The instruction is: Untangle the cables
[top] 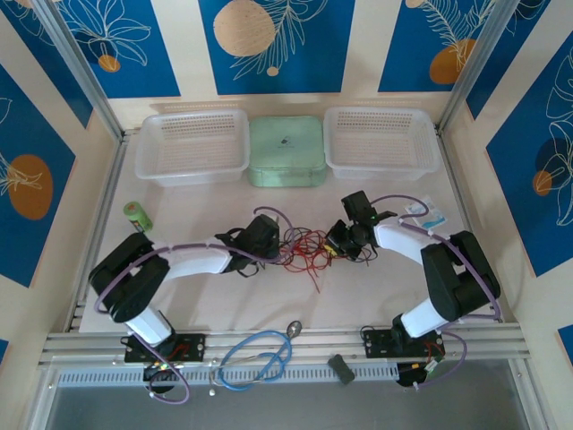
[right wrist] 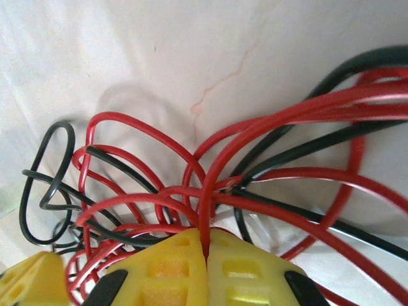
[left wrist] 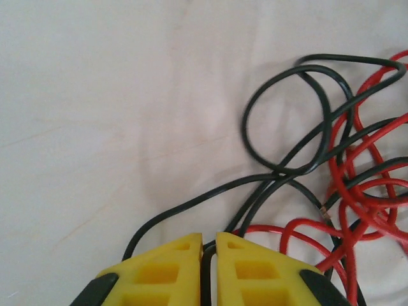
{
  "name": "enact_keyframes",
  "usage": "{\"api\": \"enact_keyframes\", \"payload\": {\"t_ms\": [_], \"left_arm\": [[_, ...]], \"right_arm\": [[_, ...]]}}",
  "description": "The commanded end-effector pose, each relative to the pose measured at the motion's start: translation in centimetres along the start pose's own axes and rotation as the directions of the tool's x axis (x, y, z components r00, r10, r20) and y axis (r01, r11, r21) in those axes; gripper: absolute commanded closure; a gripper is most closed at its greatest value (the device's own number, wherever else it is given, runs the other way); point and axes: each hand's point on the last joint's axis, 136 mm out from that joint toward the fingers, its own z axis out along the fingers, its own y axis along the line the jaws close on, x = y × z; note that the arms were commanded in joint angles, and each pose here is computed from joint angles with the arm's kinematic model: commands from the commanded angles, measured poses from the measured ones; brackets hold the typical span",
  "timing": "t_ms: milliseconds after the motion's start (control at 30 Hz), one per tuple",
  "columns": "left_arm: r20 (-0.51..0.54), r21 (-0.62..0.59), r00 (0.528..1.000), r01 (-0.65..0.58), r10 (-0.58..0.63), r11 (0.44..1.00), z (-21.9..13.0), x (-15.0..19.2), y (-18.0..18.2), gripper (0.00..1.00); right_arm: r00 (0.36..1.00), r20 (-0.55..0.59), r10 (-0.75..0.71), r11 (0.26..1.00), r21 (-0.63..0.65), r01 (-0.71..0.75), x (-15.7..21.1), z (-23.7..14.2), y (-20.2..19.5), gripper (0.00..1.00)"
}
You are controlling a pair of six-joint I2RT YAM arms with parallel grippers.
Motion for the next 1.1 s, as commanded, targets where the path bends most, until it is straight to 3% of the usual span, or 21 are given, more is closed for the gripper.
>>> {"api": "enact_keyframes", "payload": {"t_ms": [0,133,200,467,767,933,1067], "left_arm": [[0.007,-0.138,1.0,-0.001,0.002,0.99,-1.6,0.6,3.4,0.88],[0.041,-0.149,0.999,0.005,0.001,0.989,-2.6,0.2,4.1,0.88],[0.049,-0.154,0.999,-0.003,0.011,0.988,-2.8,0.2,4.3,0.87],[0.062,-0.245,0.995,-0.054,0.072,0.968,-3.7,-0.6,6.0,0.86],[0.051,-0.38,0.998,-0.008,0.03,0.925,-5.9,-1.7,10.7,0.82],[0.063,-0.285,0.998,-0.001,0.02,0.959,-6.6,-2.0,9.4,0.63],[0.085,-0.164,0.996,0.015,-0.001,0.986,-7.9,-2.7,7.2,0.48]], "right_arm": [[0.991,0.04,-0.129,0.988,0.087,0.125,-0.5,-1.1,-1.6,0.9],[0.968,0.031,-0.249,0.963,0.115,0.244,-0.4,-1.4,-2.0,0.69],[0.955,0.022,-0.297,0.946,0.143,0.291,-0.3,-1.3,-2.6,0.65],[0.918,0.026,-0.396,0.899,0.215,0.382,0.2,-2.2,-4.1,0.59],[0.965,0.066,-0.255,0.871,0.449,0.2,-0.7,-4.1,-8.4,0.68],[0.963,0.046,-0.265,0.902,0.365,0.231,0.1,-3.7,-6.2,0.67],[0.943,0.056,-0.329,0.892,0.345,0.291,1.0,-5.5,-3.4,0.59]]}}
